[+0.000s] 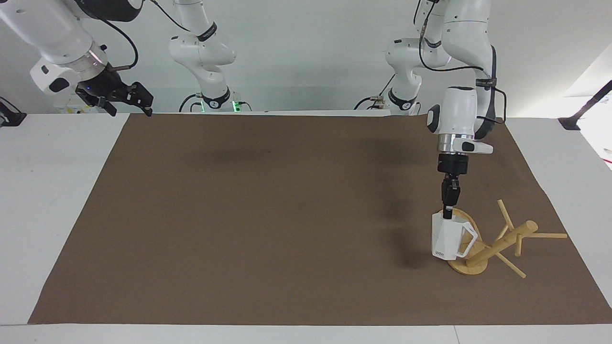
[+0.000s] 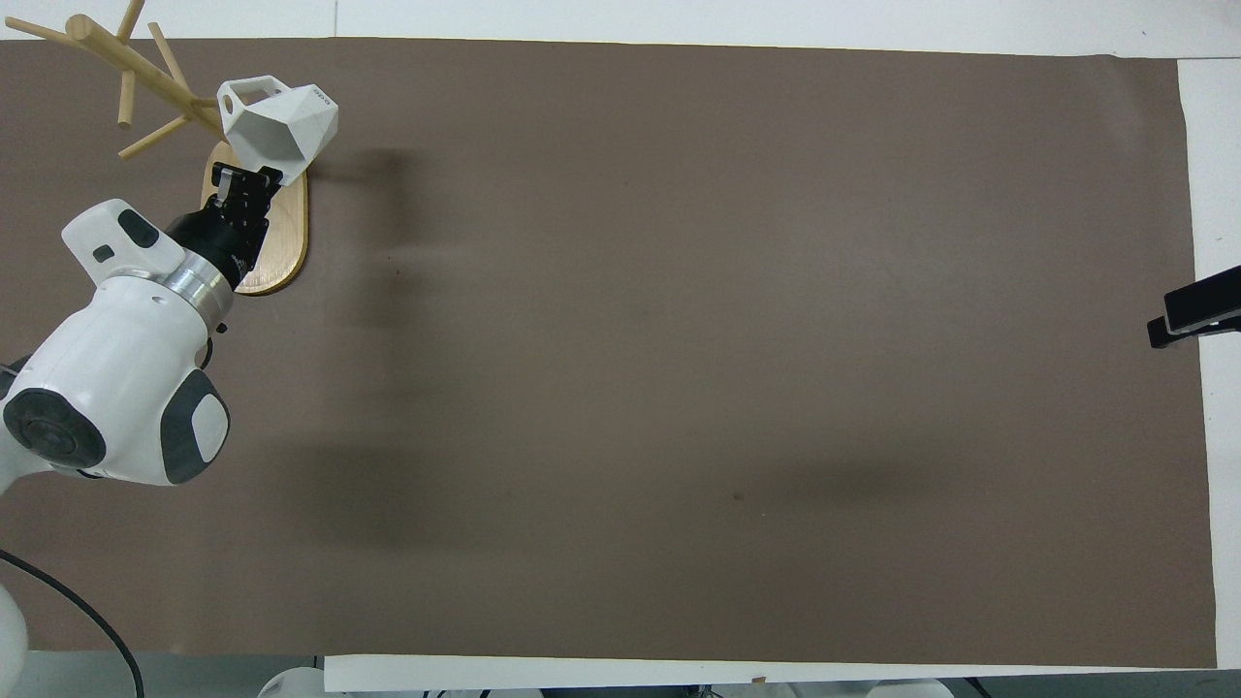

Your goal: Hang cup on rack

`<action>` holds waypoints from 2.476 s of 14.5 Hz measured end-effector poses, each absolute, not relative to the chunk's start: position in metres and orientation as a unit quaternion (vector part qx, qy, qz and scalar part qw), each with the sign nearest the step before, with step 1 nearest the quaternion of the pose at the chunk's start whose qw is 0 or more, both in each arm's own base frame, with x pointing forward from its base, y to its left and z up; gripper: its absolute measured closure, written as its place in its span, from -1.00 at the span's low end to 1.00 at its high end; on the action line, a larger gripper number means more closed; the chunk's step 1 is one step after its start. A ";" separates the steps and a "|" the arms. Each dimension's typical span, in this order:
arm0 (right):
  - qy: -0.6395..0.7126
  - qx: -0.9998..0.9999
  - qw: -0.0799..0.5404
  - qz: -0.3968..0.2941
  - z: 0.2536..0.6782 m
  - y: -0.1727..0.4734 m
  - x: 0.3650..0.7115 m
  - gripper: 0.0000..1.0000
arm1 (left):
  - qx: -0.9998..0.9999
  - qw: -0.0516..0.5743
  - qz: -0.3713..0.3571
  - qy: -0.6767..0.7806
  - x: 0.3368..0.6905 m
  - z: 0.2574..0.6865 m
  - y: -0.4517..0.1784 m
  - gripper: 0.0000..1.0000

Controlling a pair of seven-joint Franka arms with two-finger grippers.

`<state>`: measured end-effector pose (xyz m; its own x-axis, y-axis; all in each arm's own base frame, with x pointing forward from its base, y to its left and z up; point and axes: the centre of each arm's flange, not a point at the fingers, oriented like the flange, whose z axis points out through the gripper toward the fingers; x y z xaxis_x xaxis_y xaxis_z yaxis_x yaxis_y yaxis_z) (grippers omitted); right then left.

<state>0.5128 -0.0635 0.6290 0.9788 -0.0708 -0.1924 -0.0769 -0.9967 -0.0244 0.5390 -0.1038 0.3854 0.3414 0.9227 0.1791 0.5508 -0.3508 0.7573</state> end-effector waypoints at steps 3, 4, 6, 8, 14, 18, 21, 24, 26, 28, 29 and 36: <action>0.040 -0.995 0.009 0.094 0.632 -0.056 0.512 -1.00 | 0.759 0.297 0.309 0.490 0.540 0.384 -0.096 0.92; 0.041 -0.995 0.009 0.093 0.633 -0.058 0.511 -1.00 | 0.759 0.294 0.306 0.495 0.540 0.382 -0.094 0.88; 0.046 -0.994 0.010 0.094 0.632 -0.063 0.511 -1.00 | 0.763 0.270 0.289 0.511 0.545 0.379 -0.085 0.70; 0.051 -0.994 0.011 0.098 0.628 -0.068 0.510 -1.00 | 0.774 0.236 0.263 0.526 0.557 0.382 -0.081 0.25; 0.057 -0.993 0.012 0.102 0.625 -0.075 0.508 -1.00 | 0.792 0.167 0.211 0.548 0.579 0.417 -0.081 -1.00; 0.057 -0.993 0.012 0.105 0.622 -0.074 0.508 -1.00 | 0.811 0.108 0.177 0.547 0.582 0.478 -0.077 -1.00; 0.054 -0.993 0.012 0.106 0.621 -0.071 0.509 -1.00 | 0.834 0.064 0.150 0.527 0.576 0.527 -0.073 -1.00; 0.055 -0.993 0.012 0.106 0.621 -0.072 0.509 -1.00 | 0.866 0.028 0.120 0.486 0.570 0.577 -0.070 -1.00; 0.055 -0.993 0.012 0.106 0.621 -0.072 0.509 -1.00 | 0.890 0.021 0.100 0.445 0.565 0.607 -0.068 -1.00; 0.055 -0.993 0.012 0.106 0.621 -0.072 0.509 -1.00 | 0.920 0.008 0.076 0.385 0.560 0.620 -0.065 -1.00; 0.055 -0.993 0.012 0.106 0.621 -0.072 0.509 -1.00 | 0.935 0.005 0.060 0.350 0.559 0.621 -0.064 -0.99; 0.055 -0.993 0.012 0.106 0.621 -0.072 0.509 -1.00 | 0.998 0.002 -0.042 0.045 0.558 0.633 -0.010 -1.00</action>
